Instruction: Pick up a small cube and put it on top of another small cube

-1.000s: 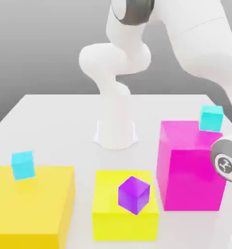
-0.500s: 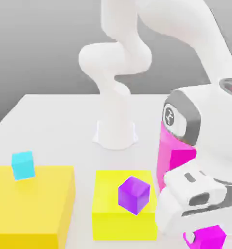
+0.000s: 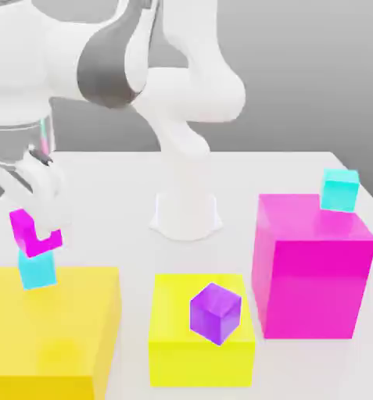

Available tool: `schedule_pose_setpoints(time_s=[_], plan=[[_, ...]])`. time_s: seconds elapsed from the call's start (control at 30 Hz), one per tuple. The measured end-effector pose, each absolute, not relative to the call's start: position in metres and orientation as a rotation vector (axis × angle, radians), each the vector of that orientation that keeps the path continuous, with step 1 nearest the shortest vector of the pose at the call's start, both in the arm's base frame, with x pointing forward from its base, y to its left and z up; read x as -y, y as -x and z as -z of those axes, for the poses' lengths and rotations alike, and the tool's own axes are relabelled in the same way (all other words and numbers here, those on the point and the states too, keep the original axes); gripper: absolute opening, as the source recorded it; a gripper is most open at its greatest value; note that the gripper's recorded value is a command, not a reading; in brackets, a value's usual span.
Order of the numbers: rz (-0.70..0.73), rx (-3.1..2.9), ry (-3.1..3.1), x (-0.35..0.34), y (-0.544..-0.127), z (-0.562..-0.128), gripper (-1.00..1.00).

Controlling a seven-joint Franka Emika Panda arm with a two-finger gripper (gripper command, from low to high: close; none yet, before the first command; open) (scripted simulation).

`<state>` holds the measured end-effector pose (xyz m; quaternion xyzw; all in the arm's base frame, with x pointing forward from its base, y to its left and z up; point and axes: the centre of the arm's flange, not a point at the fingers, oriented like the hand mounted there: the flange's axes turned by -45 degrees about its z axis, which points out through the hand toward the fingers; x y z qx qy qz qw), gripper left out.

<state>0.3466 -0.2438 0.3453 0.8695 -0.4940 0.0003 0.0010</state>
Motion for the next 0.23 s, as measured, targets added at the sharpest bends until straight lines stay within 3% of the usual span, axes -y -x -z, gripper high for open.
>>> schedule_pose_setpoints(time_s=[0.13, 0.17, 0.23], plan=[[-0.002, 1.601, -2.706, 0.249, -0.337, -0.297, -1.0], [-0.002, 1.603, -2.705, 0.249, -0.336, -0.29, 1.0], [-0.002, 1.603, -2.705, 0.249, -0.336, -0.29, 1.0]])
